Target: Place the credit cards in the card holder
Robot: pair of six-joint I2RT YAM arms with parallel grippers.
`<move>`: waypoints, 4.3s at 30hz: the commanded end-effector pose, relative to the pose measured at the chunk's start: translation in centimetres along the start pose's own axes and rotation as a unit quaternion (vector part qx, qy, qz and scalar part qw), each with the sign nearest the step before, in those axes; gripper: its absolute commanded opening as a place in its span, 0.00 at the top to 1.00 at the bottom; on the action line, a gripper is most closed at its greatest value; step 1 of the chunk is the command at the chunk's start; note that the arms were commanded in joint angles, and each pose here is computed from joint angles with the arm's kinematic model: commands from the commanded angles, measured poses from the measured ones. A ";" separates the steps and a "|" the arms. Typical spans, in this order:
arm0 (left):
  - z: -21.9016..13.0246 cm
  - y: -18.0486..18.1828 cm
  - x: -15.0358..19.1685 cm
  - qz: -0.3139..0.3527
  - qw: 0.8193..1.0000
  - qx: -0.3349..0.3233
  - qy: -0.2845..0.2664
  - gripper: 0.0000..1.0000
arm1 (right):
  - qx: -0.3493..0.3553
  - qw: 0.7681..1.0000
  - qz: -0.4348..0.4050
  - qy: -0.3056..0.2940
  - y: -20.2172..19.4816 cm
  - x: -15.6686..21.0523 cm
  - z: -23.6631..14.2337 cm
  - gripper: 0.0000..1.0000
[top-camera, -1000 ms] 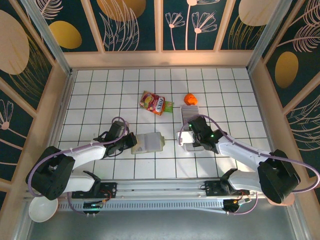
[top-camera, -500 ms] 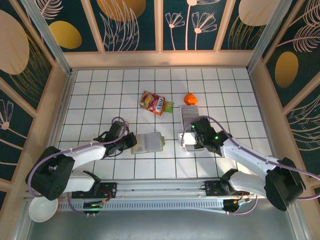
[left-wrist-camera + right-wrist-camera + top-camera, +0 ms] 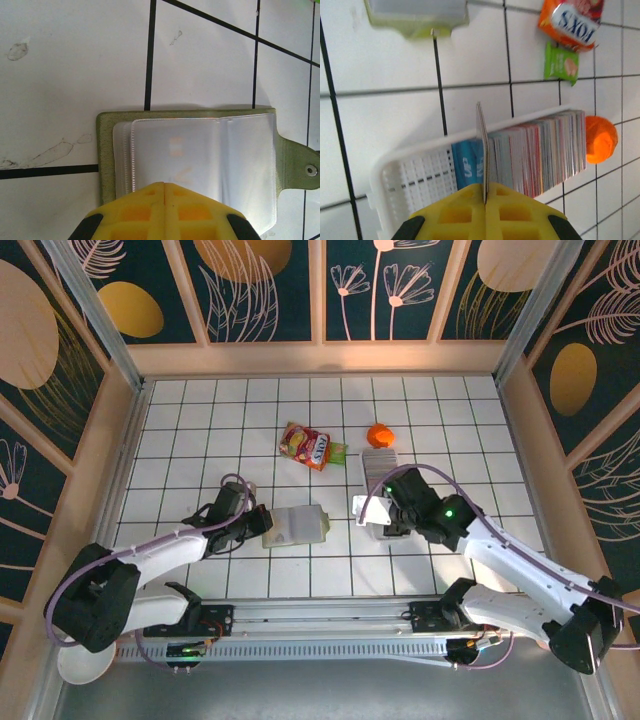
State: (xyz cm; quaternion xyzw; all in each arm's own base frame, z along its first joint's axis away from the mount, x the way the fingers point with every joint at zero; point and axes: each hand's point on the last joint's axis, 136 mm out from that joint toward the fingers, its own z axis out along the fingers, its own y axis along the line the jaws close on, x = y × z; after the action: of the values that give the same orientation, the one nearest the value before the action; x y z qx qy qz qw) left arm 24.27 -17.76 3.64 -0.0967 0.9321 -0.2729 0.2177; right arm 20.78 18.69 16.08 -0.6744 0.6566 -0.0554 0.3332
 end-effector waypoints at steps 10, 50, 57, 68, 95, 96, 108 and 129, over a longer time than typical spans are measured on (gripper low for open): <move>-1.7 1.3 0.2 -0.012 0.999 -0.015 -0.029 0.95 | -0.026 0.802 0.585 -0.113 -4.8 -6.9 0.2 1.00; -2.4 -1.1 -1.3 0.018 0.997 0.038 -0.064 0.86 | -0.146 0.985 0.013 0.096 0.8 2.9 1.5 1.00; -2.6 -1.2 -1.4 0.024 0.996 0.043 -0.068 0.87 | -0.173 0.977 -0.007 0.123 2.5 4.8 3.5 1.00; -2.5 -1.4 -1.2 0.025 0.996 0.053 -0.067 0.87 | -0.118 0.979 -0.040 0.162 0.9 6.9 6.8 1.00; -2.0 -1.9 -0.4 0.033 0.996 0.071 -0.045 0.87 | 0.032 0.982 -0.123 0.138 -2.0 6.9 8.2 0.49; -2.0 -1.9 -0.4 0.033 0.996 0.072 -0.046 0.87 | 0.032 0.983 -0.121 0.133 -2.1 6.7 8.0 0.49; -2.1 -1.9 -0.6 0.032 0.996 0.071 -0.048 0.88 | 0.020 0.988 -0.112 0.109 -1.4 6.5 7.0 0.34; -2.3 -2.1 -0.9 0.037 0.995 0.072 -0.055 0.87 | -0.056 0.980 -0.157 0.109 -2.0 7.4 9.1 0.01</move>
State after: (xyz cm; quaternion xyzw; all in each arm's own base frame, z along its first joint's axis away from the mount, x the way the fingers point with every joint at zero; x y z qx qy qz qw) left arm 23.81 -17.78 6.01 -0.0756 0.9055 -0.3168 0.2719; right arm 28.43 14.36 6.82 -0.7550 0.5962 -0.1733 0.2108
